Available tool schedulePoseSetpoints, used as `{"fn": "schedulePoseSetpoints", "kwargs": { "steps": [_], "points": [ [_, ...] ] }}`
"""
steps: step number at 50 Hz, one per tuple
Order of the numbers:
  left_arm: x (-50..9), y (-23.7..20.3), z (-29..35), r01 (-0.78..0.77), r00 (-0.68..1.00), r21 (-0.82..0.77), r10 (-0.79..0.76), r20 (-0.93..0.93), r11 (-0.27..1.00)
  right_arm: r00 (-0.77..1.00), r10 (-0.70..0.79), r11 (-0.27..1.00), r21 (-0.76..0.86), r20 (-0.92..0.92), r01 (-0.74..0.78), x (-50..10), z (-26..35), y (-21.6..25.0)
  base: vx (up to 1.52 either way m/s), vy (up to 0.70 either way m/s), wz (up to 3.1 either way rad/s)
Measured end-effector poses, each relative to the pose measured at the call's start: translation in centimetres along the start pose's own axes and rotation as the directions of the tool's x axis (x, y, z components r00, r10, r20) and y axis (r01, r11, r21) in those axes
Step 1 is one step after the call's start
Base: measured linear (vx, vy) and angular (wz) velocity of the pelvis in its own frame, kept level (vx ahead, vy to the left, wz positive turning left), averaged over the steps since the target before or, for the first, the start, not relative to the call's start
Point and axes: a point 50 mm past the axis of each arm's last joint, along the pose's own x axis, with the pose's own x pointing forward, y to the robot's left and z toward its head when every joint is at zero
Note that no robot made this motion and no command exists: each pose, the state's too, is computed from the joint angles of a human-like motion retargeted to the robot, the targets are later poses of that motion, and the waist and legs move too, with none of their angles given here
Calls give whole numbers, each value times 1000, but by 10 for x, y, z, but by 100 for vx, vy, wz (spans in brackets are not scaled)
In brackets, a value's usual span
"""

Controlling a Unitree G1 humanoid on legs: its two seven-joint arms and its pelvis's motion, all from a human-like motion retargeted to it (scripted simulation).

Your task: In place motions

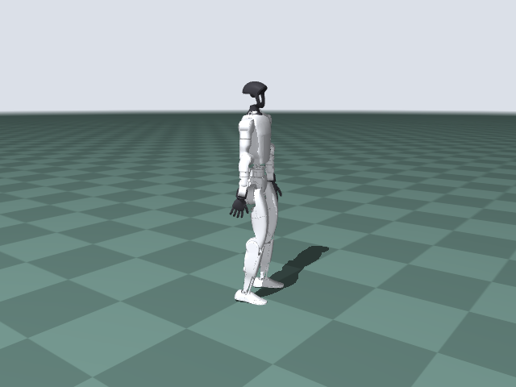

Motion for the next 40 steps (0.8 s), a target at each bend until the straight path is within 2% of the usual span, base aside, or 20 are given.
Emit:
{"fn": "schedulePoseSetpoints", "kwargs": {
  "steps": [7,15,20,24,33,40],
  "points": [
    [0,11,6,-31,999,21,31,6,999,1000,11,1000,21,12,-11,0,0,0,-15,-12,171],
    [0,4,17,-25,998,-39,27,62,999,995,-75,994,-68,69,80,-9,25,-25,-38,-2,123],
    [0,-2,2,-46,999,-98,48,18,994,995,-78,996,-43,69,81,-10,21,-28,-29,12,238],
    [0,-5,5,-59,998,-135,61,8,989,998,-55,998,14,35,55,-6,6,-23,-28,13,297],
    [-2,5,32,-91,993,-50,94,70,995,994,21,997,76,-106,-13,5,-36,11,-16,19,346],
    [-2,7,13,-116,993,-90,116,3,989,988,65,994,95,-142,-52,9,-53,30,16,32,260]
  ]
}}
